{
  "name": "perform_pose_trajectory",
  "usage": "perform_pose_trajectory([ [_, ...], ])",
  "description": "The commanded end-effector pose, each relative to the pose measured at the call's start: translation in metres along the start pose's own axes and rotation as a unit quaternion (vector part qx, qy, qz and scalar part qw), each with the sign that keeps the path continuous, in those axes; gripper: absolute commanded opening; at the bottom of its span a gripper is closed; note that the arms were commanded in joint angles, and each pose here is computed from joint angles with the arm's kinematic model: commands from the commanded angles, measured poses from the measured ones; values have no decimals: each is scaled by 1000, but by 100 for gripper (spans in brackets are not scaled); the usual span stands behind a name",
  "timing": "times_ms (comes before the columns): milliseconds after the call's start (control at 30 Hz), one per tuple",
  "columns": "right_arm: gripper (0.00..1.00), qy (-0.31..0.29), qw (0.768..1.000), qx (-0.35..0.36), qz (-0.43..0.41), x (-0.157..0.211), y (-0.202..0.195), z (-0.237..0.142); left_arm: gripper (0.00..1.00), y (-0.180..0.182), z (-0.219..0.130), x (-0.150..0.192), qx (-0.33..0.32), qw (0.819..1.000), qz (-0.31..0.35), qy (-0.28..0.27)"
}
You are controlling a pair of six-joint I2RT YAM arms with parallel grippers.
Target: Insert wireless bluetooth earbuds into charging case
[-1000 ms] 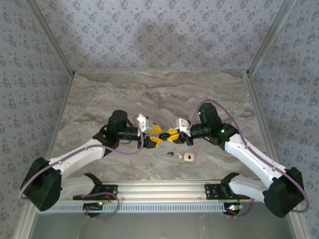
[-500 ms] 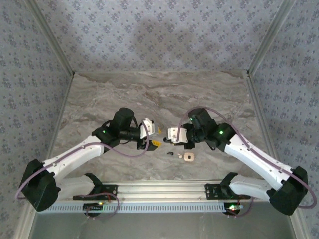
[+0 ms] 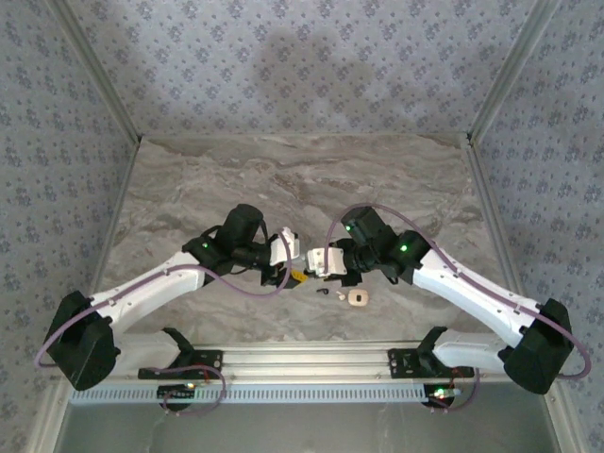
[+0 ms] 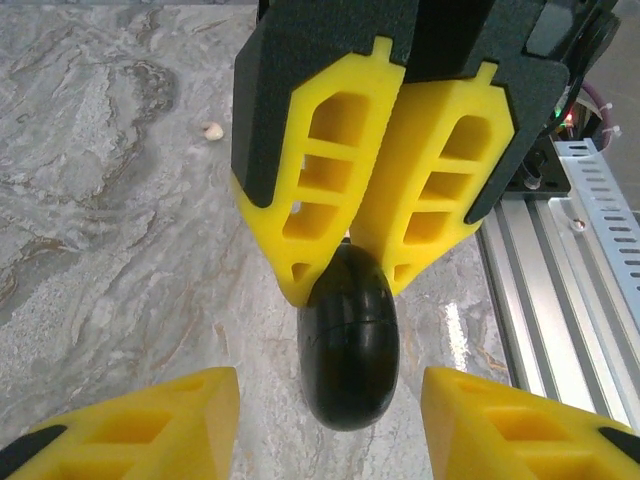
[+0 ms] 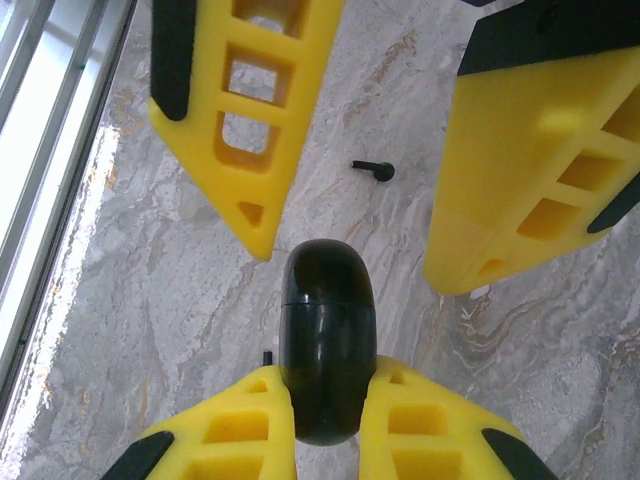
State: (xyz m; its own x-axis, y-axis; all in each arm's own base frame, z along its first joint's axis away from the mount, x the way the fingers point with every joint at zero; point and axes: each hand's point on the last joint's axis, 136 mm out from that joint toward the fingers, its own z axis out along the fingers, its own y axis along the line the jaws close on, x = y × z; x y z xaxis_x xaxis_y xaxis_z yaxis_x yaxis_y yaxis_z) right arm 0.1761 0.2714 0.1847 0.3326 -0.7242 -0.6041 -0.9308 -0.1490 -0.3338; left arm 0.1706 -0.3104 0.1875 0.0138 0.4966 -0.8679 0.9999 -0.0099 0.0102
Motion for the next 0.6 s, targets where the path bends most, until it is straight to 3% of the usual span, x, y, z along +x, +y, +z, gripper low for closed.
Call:
perform_pose_trajectory([
  [0,14,-47,998,7,-29,-25,-8,-6,49,1,2,-10,6,1000,14,-5],
  [233,14,-71,997,0,-9,-24,-6,-4,41,-3,1,-12,15,1000,14,-11],
  [333,14,-89,996,3,24,-19,-10,-5,44,1,0,-12,1,1000,12,-14],
  [567,14,-199,969,48,137,-2,-25,-28,52,13,-17,-28,-36,993,3,-110],
])
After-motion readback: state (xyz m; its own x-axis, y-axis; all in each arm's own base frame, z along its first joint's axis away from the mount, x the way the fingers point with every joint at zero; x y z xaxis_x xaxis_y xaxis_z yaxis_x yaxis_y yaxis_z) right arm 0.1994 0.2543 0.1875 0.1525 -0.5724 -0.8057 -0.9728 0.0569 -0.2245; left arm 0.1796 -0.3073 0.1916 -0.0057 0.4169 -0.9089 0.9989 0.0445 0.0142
